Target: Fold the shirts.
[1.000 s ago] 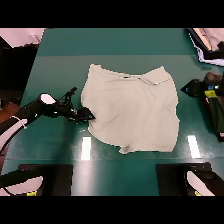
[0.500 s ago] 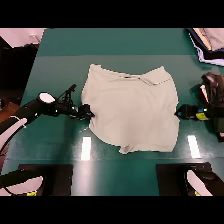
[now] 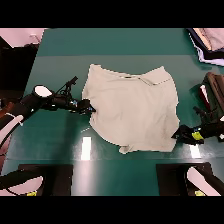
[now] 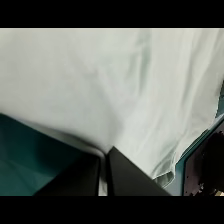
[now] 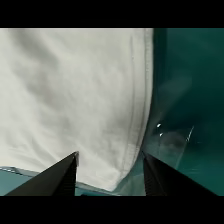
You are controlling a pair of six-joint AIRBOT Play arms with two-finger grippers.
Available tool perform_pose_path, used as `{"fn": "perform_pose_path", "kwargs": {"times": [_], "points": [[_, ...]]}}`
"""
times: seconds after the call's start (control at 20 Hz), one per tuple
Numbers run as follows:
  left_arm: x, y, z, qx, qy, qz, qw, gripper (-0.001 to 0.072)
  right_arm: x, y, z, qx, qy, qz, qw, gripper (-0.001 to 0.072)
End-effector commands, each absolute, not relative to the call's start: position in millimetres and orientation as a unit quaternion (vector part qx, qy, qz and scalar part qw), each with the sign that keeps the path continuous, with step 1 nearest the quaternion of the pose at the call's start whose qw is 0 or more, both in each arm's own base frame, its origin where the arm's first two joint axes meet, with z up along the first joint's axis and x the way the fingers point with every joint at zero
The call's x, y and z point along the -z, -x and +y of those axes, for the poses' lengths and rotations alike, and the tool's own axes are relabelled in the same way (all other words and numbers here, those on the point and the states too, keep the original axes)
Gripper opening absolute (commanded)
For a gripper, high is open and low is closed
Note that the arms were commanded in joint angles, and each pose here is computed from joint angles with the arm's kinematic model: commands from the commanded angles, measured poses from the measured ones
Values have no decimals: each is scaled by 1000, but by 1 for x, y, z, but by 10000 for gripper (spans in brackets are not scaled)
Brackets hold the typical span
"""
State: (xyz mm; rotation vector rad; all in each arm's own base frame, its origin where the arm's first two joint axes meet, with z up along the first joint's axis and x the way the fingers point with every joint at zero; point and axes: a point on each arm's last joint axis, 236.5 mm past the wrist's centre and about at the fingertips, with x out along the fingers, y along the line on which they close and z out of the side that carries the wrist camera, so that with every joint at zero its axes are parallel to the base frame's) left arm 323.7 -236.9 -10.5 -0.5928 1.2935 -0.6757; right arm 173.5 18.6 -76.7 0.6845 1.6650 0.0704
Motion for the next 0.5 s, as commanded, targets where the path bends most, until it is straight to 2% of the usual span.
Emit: {"fn": "perform_pose_path", "kwargs": {"times": [0.0, 0.05, 0.15, 0.25, 0.35, 0.45], "points": [[9, -323, -237, 307, 264, 582, 705, 23, 89, -168, 24, -33, -318, 733, 600, 445], [9, -323, -237, 307, 264, 581, 705, 23, 90, -169, 24, -32, -319, 733, 600, 404], [9, -323, -237, 307, 264, 582, 705, 23, 92, -170, 23, -31, -320, 733, 600, 227], [8, -323, -238, 308, 265, 582, 705, 23, 91, -173, 25, -49, -314, 728, 607, 15], [1, -325, -238, 309, 265, 572, 712, 23, 78, -189, 24, -55, -315, 705, 633, 14], [-31, -340, -236, 316, 259, 527, 745, 22, 37, -230, 23, -69, -321, 637, 697, 13]]}}
